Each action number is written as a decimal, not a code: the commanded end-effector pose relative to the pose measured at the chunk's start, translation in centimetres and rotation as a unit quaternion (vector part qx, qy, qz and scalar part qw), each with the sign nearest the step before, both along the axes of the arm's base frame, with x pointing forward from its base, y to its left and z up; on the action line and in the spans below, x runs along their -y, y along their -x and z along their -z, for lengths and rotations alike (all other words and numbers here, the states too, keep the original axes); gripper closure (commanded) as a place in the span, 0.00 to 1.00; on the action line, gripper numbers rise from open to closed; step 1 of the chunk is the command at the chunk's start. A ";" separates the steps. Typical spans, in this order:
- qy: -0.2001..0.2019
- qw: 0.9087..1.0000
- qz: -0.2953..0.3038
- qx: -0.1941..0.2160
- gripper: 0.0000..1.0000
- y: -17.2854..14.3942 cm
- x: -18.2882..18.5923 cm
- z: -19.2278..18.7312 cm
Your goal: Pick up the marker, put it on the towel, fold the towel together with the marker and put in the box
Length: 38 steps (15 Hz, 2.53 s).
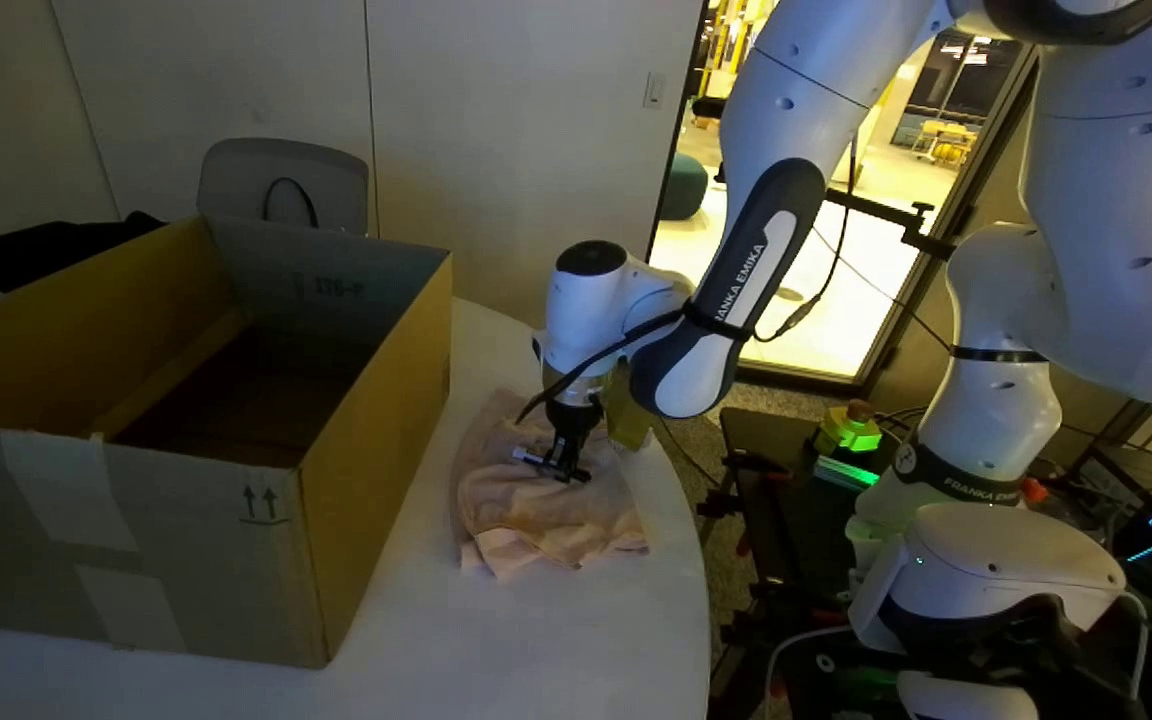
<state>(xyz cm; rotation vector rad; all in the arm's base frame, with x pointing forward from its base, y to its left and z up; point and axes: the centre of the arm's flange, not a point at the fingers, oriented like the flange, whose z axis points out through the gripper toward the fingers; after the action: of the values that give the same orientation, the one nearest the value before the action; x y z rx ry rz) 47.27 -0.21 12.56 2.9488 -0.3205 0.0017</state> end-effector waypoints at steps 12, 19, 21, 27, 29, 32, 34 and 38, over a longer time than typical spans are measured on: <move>-0.007 0.996 -0.052 0.072 0.00 -0.1 -6.7 -6.2; -0.093 0.992 -0.062 0.054 0.00 -0.7 -13.1 -2.8; -0.101 0.992 -0.059 0.042 0.00 -0.8 -13.7 -1.5; -0.105 0.993 -0.046 0.023 0.00 -2.0 -12.6 1.2; -0.104 0.993 -0.043 0.021 0.00 -2.4 -12.0 1.8; -0.106 0.993 -0.042 0.010 0.25 -2.7 -11.6 2.8; -0.104 0.994 -0.043 0.005 0.34 -2.7 -11.4 3.1; -0.103 0.993 -0.055 0.008 0.64 -2.1 -11.6 1.6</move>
<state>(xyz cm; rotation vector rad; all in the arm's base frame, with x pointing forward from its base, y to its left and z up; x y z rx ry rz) 49.64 11.67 10.72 3.1621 -0.1905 0.0271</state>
